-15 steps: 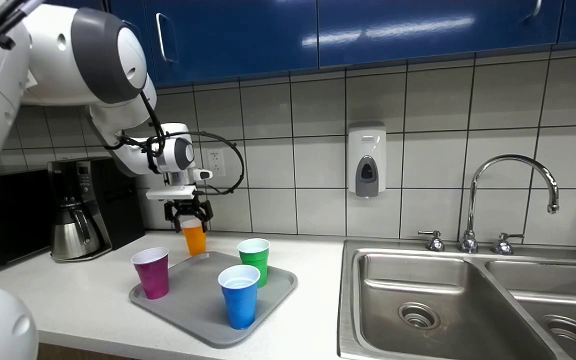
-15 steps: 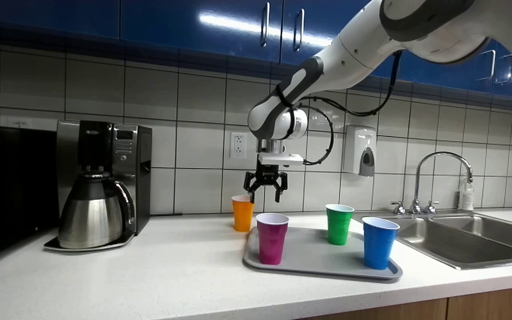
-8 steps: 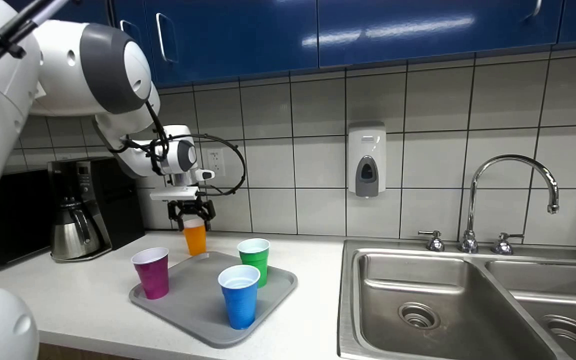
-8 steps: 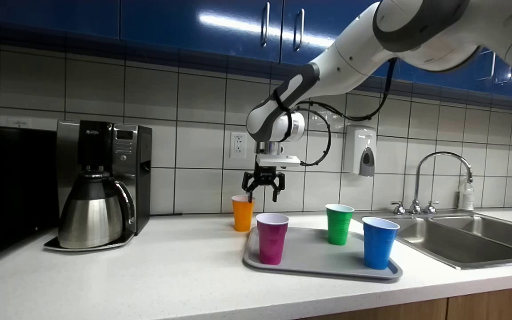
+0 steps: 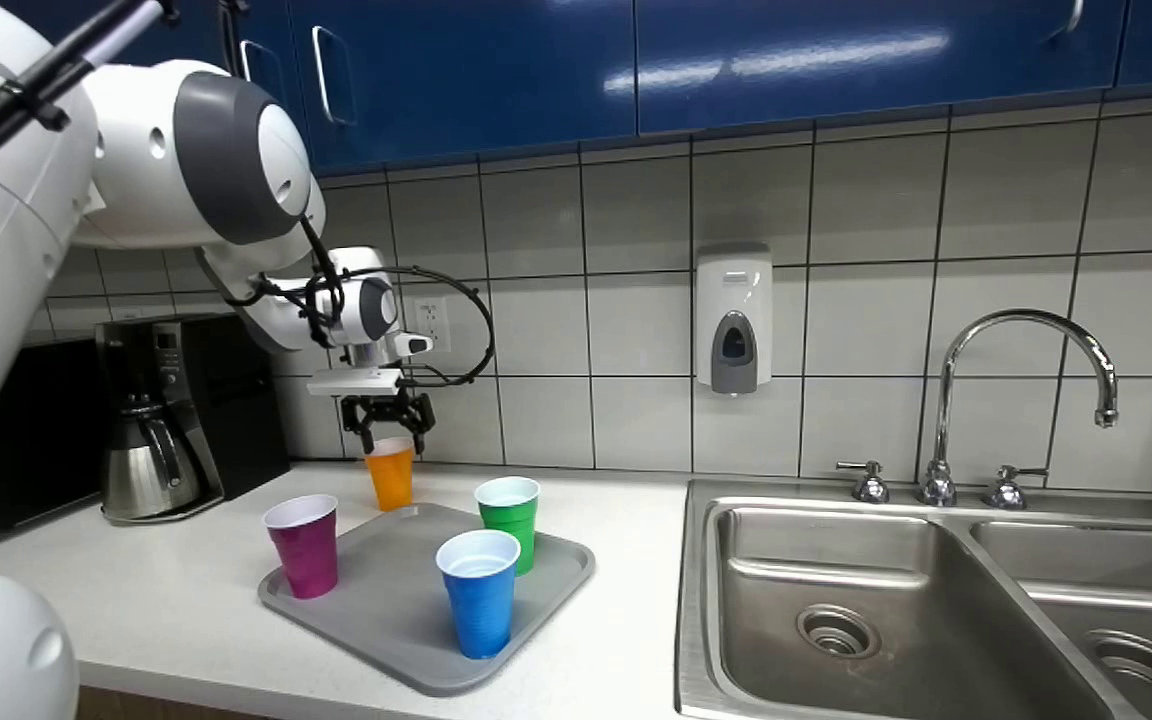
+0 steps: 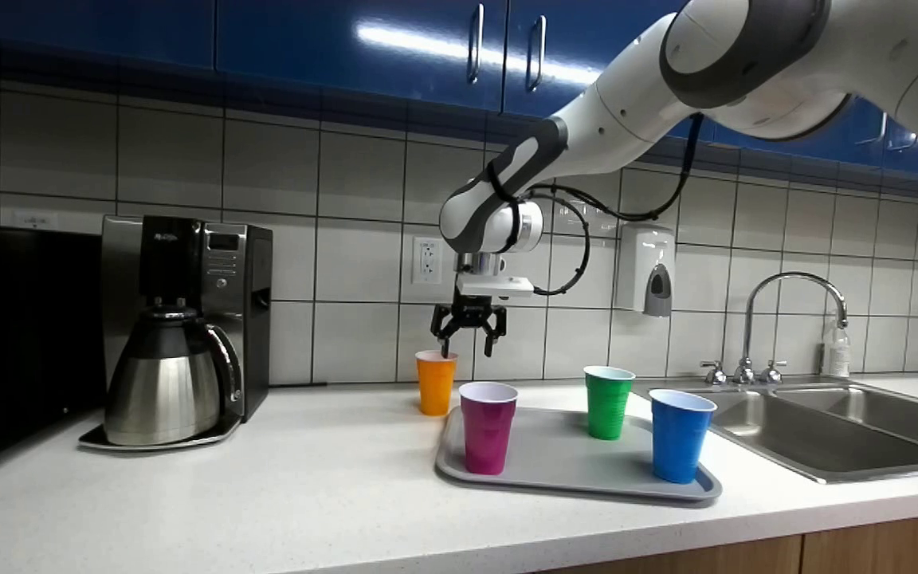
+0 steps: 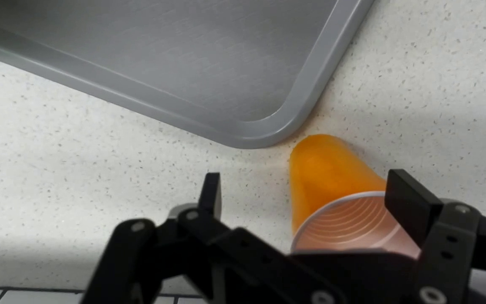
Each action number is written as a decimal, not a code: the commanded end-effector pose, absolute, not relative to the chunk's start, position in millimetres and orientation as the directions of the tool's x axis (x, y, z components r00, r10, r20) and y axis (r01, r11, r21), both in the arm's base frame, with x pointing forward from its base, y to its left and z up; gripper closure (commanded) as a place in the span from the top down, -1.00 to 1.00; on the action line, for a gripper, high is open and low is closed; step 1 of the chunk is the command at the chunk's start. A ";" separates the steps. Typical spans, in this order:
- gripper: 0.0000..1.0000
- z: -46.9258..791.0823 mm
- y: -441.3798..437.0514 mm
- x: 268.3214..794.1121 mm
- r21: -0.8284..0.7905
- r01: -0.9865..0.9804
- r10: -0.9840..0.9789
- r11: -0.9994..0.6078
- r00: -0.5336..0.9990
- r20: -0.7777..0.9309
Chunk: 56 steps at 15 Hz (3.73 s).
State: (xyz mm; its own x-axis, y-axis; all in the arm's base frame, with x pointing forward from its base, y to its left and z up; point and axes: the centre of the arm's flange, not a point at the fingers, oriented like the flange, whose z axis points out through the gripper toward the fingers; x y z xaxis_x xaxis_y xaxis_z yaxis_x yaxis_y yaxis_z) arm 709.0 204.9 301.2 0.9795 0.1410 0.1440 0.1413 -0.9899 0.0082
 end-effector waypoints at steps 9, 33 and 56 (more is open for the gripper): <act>1.00 304.2 207.2 741.8 0.039 0.103 0.109 -0.994 0.975 0.195; 1.00 266.4 204.7 769.2 0.091 0.105 0.123 -0.990 0.967 0.224; -0.97 274.7 225.2 759.1 0.071 0.130 0.143 -0.989 0.960 0.242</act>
State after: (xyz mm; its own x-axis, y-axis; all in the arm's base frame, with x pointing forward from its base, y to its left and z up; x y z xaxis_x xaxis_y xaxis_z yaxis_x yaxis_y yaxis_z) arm 758.0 221.4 270.3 0.9613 0.1550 0.2279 0.1418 -0.9872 0.0733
